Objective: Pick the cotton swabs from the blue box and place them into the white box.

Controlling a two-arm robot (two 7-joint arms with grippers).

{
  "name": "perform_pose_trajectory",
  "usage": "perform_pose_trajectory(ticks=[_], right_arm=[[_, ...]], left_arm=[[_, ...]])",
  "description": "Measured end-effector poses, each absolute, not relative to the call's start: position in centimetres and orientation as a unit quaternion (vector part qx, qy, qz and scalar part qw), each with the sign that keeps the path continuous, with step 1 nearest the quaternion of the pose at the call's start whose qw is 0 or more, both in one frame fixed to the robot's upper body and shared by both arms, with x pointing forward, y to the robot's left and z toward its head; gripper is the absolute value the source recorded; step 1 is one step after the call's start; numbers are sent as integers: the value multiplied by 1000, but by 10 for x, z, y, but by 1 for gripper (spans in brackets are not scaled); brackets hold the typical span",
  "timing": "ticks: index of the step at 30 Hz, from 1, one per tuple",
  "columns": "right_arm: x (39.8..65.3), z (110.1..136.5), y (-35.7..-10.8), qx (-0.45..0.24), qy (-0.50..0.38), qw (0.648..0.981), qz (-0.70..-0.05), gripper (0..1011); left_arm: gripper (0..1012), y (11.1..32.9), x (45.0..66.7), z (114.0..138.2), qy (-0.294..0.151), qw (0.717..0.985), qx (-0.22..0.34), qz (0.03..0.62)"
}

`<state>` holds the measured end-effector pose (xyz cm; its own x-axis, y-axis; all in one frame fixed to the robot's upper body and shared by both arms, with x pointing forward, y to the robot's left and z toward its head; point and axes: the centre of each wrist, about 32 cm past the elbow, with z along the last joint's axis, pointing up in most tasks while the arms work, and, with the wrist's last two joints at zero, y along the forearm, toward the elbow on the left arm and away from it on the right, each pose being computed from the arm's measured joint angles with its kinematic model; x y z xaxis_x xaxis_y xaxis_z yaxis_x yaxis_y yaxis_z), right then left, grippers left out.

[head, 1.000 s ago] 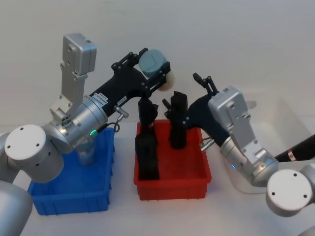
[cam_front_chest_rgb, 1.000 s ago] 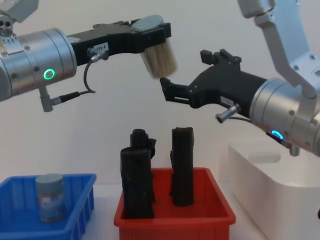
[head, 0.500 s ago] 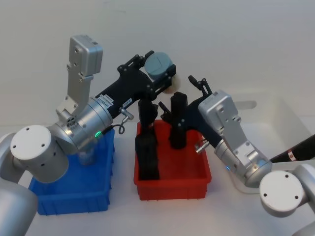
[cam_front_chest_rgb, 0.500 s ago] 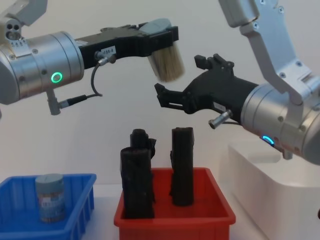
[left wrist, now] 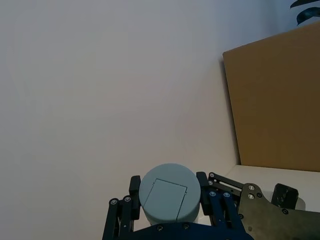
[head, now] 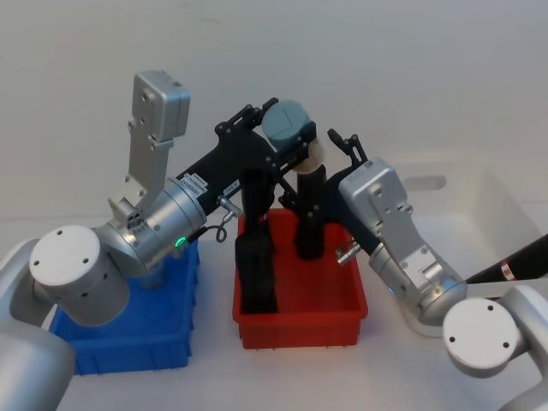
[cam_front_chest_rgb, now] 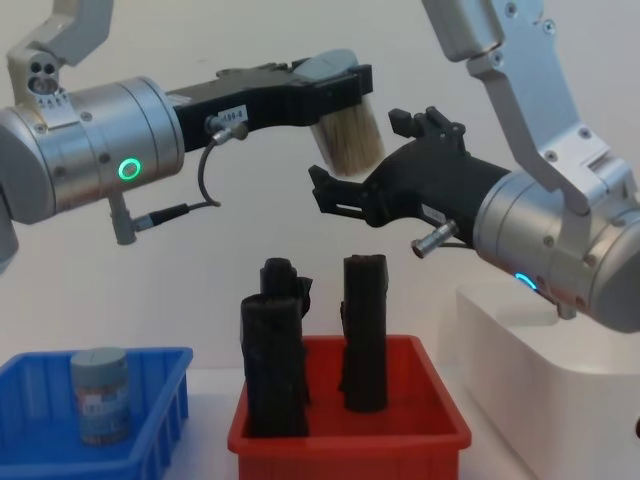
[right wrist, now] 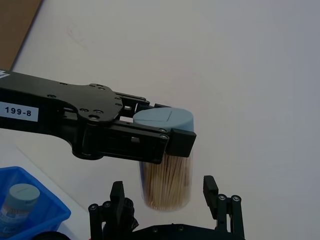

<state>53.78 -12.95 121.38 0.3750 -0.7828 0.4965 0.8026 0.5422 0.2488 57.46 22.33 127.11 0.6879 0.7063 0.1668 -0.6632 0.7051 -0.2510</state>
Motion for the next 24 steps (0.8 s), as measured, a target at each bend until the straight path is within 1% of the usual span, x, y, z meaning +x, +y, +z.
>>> perform_pose_trajectory(ticks=[24], right_arm=[[544, 1211, -125, -21, -298, 816, -495, 1001]], left_arm=[[673, 214, 569, 1265, -119, 916, -90, 371]])
